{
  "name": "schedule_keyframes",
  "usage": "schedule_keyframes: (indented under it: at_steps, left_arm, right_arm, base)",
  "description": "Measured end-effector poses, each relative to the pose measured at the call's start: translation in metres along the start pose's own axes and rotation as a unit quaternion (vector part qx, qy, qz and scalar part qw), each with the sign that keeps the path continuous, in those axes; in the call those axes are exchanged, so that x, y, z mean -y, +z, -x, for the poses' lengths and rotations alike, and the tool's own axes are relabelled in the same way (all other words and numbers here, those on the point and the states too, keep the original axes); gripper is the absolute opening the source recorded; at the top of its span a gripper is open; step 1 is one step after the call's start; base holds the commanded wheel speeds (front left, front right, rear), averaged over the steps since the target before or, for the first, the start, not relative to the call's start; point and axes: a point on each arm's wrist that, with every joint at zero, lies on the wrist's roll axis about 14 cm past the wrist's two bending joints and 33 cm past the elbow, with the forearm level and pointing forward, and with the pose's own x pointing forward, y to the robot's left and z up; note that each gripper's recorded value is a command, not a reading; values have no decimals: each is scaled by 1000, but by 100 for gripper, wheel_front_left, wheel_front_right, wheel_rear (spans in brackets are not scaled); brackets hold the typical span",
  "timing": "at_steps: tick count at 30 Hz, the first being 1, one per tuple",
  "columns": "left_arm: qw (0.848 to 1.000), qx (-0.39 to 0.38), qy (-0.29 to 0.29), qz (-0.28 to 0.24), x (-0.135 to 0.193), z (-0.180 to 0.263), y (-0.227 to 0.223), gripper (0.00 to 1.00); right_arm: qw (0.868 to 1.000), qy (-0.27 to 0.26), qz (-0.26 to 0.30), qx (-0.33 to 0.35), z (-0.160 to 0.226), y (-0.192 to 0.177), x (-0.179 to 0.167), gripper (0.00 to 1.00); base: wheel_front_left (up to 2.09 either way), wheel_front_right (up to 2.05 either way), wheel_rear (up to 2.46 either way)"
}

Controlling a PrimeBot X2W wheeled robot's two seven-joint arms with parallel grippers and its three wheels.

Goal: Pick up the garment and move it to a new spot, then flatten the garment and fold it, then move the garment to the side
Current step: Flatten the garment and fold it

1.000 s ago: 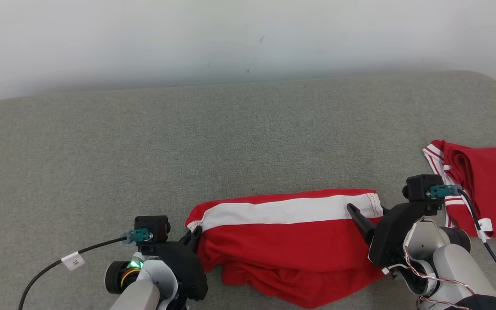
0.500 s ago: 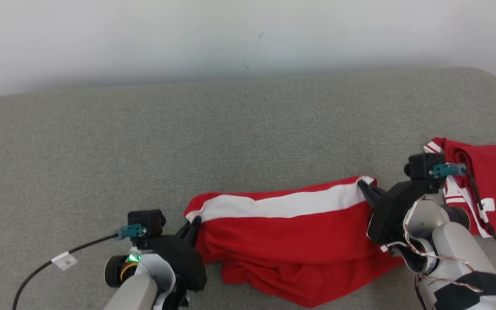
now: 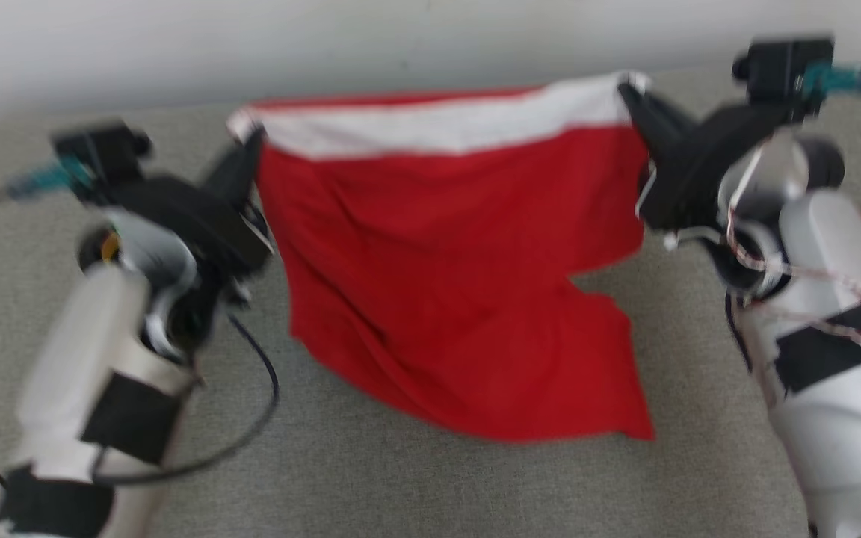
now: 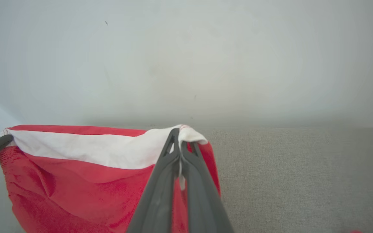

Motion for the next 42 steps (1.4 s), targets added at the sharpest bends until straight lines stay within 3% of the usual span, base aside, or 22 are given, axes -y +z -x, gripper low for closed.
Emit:
schedule_keyframes:
  at_steps: [11, 18, 25, 30, 36, 42]
  left_arm:
    - [994, 86, -54, -40, 16, -69, 101, 0]
    - [973, 216, -64, -52, 8, -102, 158, 0]
    - [956, 278, -88, -41, 5, -116, 166, 0]
    - [945, 313, -93, -11, -2, -118, 164, 0]
    - [970, 232, -71, -36, -22, -123, 97, 0]
    - [981, 173, -82, -39, -19, -94, 46, 0]
  right_arm:
    - [990, 2, 87, 110, -58, 104, 8, 0]
    - [964, -20, 129, 231, -92, 152, 27, 0]
    - [942, -29, 150, 299, -104, 164, 37, 0]
    - [944, -46, 148, 290, -110, 148, 51, 0]
    - [959, -23, 164, 231, -120, 95, 42, 0]
    - [971, 7, 161, 175, -99, 55, 36, 0]
  base:
    - [0, 0, 0]
    - [0, 0, 0]
    - [0, 0, 0]
    - [0, 0, 0]
    - [0, 0, 0]
    - [0, 0, 0]
